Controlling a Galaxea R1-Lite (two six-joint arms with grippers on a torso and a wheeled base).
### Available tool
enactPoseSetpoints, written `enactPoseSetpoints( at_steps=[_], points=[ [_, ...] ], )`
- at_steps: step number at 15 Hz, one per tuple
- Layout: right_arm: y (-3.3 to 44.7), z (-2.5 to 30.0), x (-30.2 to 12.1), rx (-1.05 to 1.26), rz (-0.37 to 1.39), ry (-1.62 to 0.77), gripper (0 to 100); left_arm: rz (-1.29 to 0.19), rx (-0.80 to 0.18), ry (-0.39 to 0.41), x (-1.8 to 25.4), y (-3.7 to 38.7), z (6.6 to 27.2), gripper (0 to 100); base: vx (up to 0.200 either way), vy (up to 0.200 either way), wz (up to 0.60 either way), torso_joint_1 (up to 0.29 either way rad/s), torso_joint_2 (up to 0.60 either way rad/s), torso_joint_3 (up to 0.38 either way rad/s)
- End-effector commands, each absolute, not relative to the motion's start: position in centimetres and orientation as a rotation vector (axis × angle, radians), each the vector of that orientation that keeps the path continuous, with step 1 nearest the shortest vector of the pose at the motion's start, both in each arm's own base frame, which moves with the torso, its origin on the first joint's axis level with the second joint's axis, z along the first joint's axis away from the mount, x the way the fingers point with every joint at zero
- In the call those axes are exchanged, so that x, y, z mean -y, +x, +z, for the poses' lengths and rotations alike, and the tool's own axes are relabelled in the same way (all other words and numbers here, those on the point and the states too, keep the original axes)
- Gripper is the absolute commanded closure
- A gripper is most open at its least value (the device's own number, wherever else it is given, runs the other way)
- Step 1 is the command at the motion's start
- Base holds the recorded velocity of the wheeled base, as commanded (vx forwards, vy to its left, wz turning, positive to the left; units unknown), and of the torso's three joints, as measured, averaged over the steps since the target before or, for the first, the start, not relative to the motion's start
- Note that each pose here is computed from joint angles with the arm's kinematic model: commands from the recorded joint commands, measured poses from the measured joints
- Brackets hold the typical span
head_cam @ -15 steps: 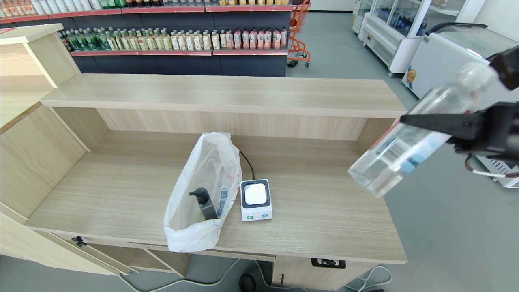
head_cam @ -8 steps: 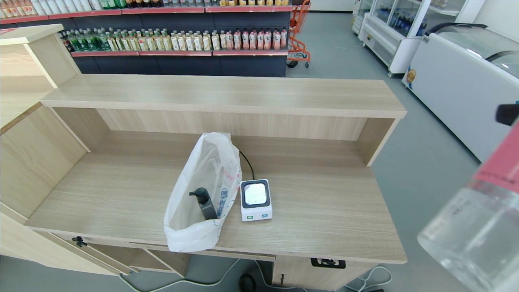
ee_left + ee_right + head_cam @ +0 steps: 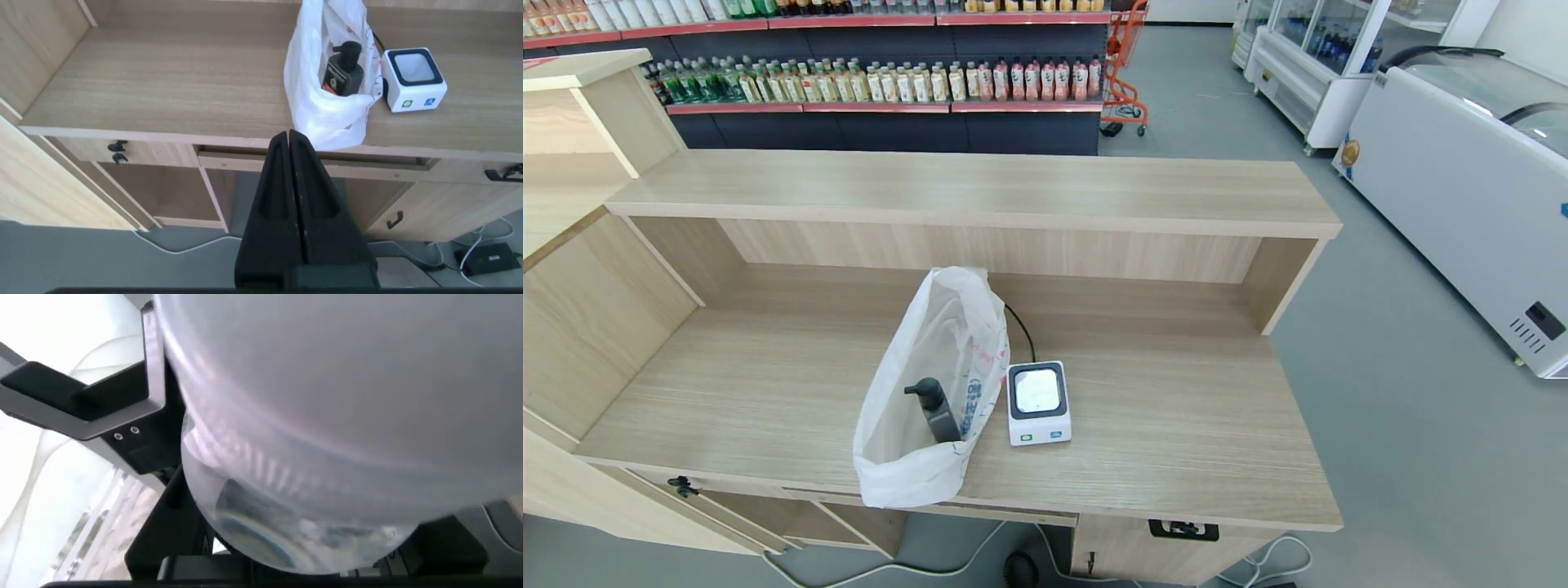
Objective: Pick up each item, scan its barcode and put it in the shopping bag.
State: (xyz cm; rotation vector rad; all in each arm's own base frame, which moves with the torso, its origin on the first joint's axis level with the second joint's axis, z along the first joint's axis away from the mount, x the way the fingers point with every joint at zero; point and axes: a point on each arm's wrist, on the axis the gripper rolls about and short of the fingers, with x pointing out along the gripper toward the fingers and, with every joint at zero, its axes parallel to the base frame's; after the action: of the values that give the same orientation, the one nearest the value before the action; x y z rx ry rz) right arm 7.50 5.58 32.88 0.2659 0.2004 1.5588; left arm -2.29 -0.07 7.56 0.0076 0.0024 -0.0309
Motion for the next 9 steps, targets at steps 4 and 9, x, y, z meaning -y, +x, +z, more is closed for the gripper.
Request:
enactPoseSetpoints(
  at_steps=[4, 9],
  points=[
    [6.5, 32.6, -5.4, -0.183, 1.585, 0.245, 100, -0.031, -0.003, 0.008, 0.1, -2.3, 7.5, 100, 0.000, 0.000, 0.00, 0.000, 0.00, 0.000],
    [6.1, 31.7, -5.1, -0.199, 1.567, 0.254, 100, -0.031, -0.003, 0.008, 0.1, -2.3, 7.5, 100, 0.000, 0.000, 0.00, 0.000, 0.00, 0.000]
  ],
)
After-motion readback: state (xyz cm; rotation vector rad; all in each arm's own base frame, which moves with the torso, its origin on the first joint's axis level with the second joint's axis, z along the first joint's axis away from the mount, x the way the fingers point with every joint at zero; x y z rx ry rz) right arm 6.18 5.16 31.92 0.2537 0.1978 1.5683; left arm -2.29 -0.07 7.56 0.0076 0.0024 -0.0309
